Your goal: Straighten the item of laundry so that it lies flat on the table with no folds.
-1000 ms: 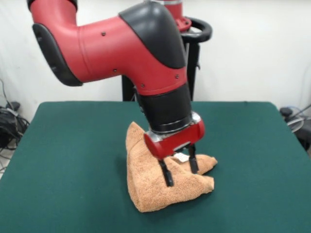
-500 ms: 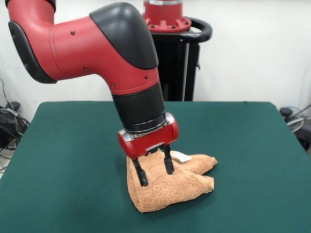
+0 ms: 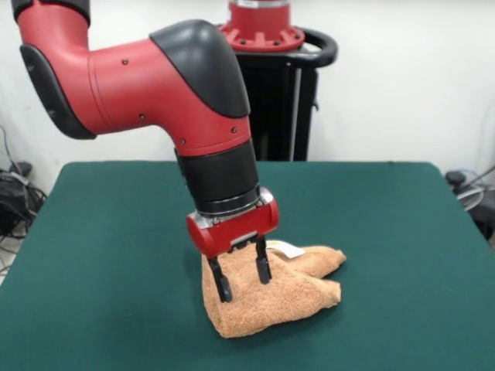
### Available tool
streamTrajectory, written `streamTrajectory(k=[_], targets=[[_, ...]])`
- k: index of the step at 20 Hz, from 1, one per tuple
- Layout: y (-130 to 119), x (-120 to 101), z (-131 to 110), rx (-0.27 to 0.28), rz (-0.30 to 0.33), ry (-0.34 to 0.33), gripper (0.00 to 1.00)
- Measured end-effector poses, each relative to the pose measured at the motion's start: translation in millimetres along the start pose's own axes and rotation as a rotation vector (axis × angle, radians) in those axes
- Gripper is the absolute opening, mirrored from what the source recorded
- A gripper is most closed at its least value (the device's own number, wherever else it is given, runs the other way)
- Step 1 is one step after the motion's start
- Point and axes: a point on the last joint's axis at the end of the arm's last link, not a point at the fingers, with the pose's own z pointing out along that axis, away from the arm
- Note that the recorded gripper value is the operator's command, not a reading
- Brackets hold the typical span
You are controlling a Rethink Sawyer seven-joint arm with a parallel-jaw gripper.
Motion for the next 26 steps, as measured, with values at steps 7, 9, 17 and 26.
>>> streamTrajectory(k=[7,9,17,26], targets=[[17,8,4,-0.016,-0.014,-0.006,1.0],[20,11,4,-0.021,-0.016,-0.001,1.0],[25,25,1,-0.022,-0.018,0.029,1.0],[30,39,0,-0.011,-0.025,0.056,1.0]])
